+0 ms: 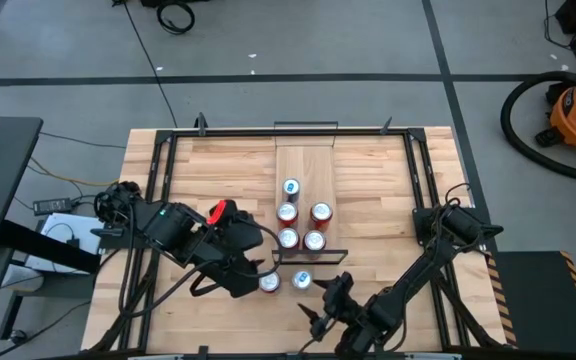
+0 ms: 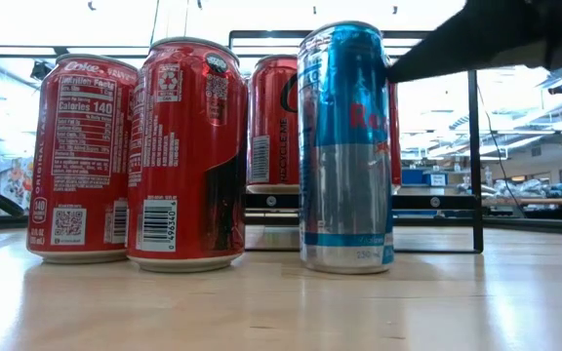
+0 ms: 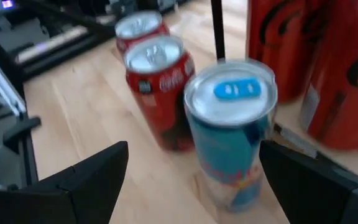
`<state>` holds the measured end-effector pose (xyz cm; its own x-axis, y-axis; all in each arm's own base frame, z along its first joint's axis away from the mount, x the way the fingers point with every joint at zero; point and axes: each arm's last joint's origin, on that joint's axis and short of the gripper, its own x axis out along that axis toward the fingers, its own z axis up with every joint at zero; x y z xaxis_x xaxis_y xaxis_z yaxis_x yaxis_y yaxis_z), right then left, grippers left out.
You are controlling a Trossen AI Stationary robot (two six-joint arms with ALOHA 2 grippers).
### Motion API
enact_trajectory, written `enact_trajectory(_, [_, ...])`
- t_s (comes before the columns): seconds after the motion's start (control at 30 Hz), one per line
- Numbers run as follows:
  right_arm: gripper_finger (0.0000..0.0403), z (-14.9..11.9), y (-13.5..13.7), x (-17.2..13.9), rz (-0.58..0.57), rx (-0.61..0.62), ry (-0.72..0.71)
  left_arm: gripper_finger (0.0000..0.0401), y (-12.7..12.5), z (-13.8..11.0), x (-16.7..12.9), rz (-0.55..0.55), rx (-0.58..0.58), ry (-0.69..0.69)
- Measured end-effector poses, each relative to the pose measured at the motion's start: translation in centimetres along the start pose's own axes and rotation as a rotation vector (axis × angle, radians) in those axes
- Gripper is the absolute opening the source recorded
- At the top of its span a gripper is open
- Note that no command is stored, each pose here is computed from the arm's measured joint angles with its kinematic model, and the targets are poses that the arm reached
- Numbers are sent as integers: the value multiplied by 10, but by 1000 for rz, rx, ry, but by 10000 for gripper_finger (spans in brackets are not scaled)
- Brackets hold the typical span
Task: Place canned beverage on shelf
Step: Put the blue soda can on the shelf aligned with the other blue soda can
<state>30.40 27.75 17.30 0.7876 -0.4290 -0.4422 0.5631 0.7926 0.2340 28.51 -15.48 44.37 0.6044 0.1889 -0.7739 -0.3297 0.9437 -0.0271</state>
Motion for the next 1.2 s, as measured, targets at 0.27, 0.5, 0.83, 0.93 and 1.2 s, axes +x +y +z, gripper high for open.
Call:
enact_trajectory(0.27, [359,2,-8,8,-60,-2,-8,318,2,2,1,53,-1,-47])
enact_trajectory(0.5, [335,8,-14,17,-109,-38,-34,318,2,5,2,32,72,-55])
enact_trajectory(0.83, [346,10,-13,28,-101,-52,14,318,-2,6,0,9,85,-74])
enact_trajectory(0.93, [354,10,-13,28,-100,-60,5,318,-2,6,0,8,86,-74])
enact_trajectory(1.2, [363,1,-22,43,-79,-52,-35,318,0,7,1,13,118,-74])
